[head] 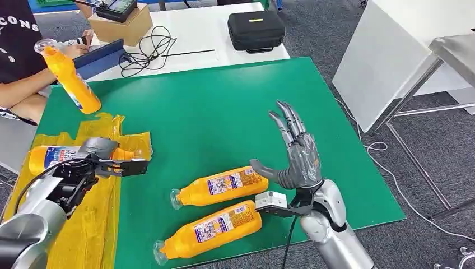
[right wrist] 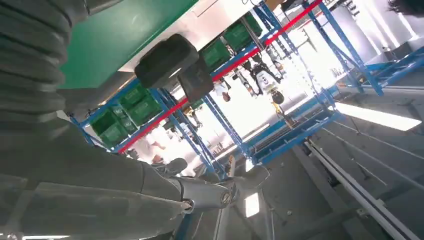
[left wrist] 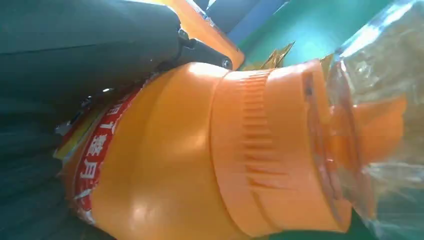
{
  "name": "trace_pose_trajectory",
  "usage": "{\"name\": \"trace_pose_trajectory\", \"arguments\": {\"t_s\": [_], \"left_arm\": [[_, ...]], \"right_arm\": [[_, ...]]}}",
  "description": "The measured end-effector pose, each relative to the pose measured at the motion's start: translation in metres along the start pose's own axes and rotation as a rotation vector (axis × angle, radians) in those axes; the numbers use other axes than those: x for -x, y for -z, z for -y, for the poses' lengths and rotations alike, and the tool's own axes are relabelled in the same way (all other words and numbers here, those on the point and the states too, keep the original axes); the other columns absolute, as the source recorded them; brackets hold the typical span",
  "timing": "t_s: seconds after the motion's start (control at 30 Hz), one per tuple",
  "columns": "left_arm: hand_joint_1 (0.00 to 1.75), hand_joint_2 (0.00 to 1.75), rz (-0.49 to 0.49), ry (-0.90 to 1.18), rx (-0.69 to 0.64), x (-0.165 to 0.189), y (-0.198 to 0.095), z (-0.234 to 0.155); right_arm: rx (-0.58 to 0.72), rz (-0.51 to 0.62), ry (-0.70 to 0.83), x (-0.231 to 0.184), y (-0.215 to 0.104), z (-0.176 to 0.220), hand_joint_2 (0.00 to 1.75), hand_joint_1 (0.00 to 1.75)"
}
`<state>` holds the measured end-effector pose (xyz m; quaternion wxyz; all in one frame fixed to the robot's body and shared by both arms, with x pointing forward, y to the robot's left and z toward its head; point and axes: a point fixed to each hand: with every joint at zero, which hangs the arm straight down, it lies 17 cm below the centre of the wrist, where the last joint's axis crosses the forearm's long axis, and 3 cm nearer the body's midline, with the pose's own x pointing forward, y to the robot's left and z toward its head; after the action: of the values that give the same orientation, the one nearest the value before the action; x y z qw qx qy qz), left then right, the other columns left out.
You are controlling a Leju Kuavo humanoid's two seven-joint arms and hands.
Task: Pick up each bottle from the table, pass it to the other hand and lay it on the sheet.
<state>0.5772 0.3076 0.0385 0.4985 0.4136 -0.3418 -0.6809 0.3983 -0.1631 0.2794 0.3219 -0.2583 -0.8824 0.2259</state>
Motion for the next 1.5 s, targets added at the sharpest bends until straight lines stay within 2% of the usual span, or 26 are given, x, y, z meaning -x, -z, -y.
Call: {"name": "trace_pose_trajectory", "arguments": {"t_s": [0.07, 0.13, 0.17, 0.2, 0.73, 1.0, 1.07, 1.2, 1.37, 1.5], "left_arm": [[1.75, 1.75, 0.0, 0.0, 0.003, 0.0, 0.0, 0.001], [0.0, 1.75, 0.004, -0.003, 0.008, -0.001, 0.0, 0.002], [0.0, 1.75, 0.012, -0.008, 0.011, -0.002, 0.0, 0.003], [0.0, 0.0, 0.017, -0.016, 0.011, -0.003, 0.0, 0.004], [0.0, 0.0, 0.009, -0.04, -0.033, -0.007, -0.001, 0.007], [0.0, 0.0, -0.002, -0.058, -0.073, -0.005, 0.0, -0.001], [0.0, 0.0, 0.02, -0.068, -0.103, -0.01, 0.0, -0.006], [0.0, 0.0, 0.132, -0.149, -0.252, -0.035, -0.001, -0.047], [0.0, 0.0, 0.179, -0.199, -0.411, -0.046, -0.01, -0.105], [0.0, 0.0, 0.216, -0.243, -0.501, -0.051, -0.023, -0.135]], "right_arm": [[-0.001, -0.002, 0.0, 0.001, 0.0, -0.001, 1.75, 0.0], [-0.003, -0.003, 0.0, 0.001, -0.001, -0.001, 1.75, 0.0], [-0.003, -0.004, 0.0, 0.001, -0.001, -0.001, 1.75, 0.0], [-0.003, -0.006, 0.0, 0.002, -0.001, -0.002, 1.75, 0.0], [-0.036, -0.024, 0.02, 0.001, -0.007, -0.012, 1.75, 0.0], [-0.037, -0.033, 0.021, 0.004, -0.007, -0.013, 1.75, 0.0], [-0.036, -0.037, 0.02, 0.005, -0.007, -0.013, 1.75, 0.0], [-0.039, -0.048, 0.008, 0.008, -0.01, -0.013, 1.75, 0.0], [-0.051, -0.071, -0.006, 0.014, -0.019, -0.014, 1.75, 0.0], [-0.06, -0.087, -0.015, 0.016, -0.028, -0.014, 1.75, 0.0]]}}
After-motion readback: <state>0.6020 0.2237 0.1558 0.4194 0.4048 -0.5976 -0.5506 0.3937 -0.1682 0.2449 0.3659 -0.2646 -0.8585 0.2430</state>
